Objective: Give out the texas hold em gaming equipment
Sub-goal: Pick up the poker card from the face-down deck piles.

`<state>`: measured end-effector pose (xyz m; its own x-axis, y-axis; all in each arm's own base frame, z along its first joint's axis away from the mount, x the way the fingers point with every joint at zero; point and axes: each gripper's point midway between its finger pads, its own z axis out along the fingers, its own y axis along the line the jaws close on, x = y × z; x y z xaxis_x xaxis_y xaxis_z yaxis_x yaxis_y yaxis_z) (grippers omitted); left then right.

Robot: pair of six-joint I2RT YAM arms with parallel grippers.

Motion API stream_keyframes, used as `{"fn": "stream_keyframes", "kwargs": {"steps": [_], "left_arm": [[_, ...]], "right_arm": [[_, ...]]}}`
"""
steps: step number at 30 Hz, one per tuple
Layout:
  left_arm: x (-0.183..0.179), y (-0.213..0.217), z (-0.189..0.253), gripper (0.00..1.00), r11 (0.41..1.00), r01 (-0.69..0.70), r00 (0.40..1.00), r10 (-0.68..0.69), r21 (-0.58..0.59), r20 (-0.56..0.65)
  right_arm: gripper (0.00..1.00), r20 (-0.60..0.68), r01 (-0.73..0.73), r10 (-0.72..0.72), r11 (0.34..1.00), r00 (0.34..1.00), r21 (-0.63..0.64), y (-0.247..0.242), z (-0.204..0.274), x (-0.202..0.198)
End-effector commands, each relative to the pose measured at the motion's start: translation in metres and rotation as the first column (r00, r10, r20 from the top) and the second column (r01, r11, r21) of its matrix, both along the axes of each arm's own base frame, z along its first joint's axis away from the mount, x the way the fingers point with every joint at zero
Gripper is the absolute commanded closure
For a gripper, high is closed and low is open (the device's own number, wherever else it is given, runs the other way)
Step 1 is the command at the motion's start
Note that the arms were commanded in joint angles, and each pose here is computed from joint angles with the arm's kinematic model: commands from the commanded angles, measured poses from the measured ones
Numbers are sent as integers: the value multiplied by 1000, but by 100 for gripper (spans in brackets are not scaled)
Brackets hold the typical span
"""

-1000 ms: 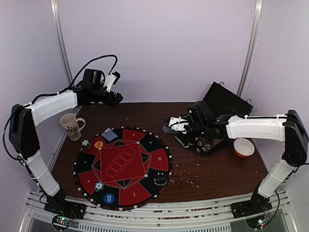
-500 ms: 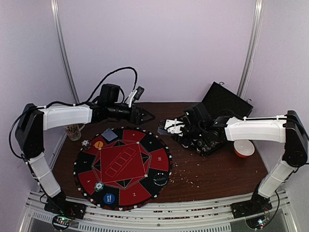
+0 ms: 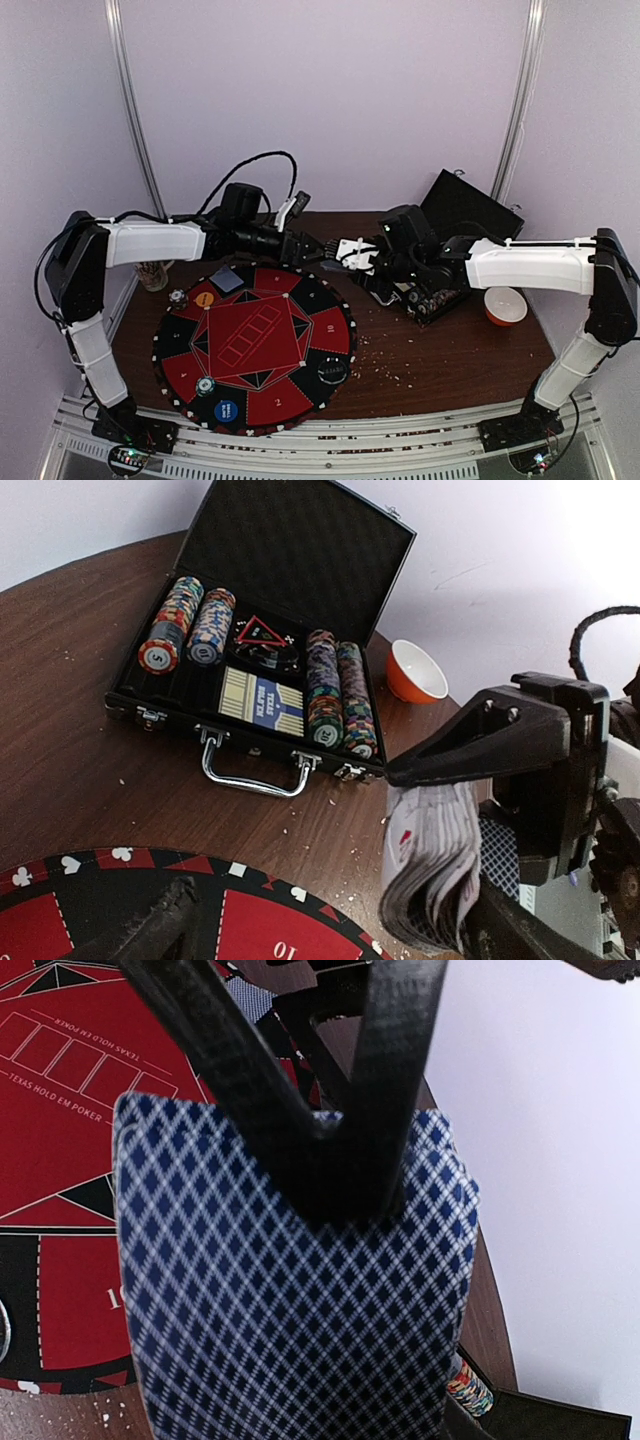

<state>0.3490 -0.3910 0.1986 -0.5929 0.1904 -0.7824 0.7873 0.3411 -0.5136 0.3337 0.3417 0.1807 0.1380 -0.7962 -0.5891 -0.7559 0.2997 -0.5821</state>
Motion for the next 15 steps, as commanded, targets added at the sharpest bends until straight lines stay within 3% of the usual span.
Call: {"fn": "stream_keyframes", "kwargs": {"steps": [1, 6, 15], "left_arm": [[3, -14, 16, 7, 999, 28, 999, -26, -39, 37], [0, -10, 13, 33, 1000, 26, 999, -27, 6, 41], [-6, -4, 22, 60, 999, 28, 998, -29, 18, 61]], "right_arm": [[54, 35, -6, 5, 1000, 999, 24, 9, 13, 5], [54, 40, 6, -7, 1000, 999, 14, 6, 12, 5], [54, 40, 14, -15, 1000, 999, 6, 4, 9, 6]]}}
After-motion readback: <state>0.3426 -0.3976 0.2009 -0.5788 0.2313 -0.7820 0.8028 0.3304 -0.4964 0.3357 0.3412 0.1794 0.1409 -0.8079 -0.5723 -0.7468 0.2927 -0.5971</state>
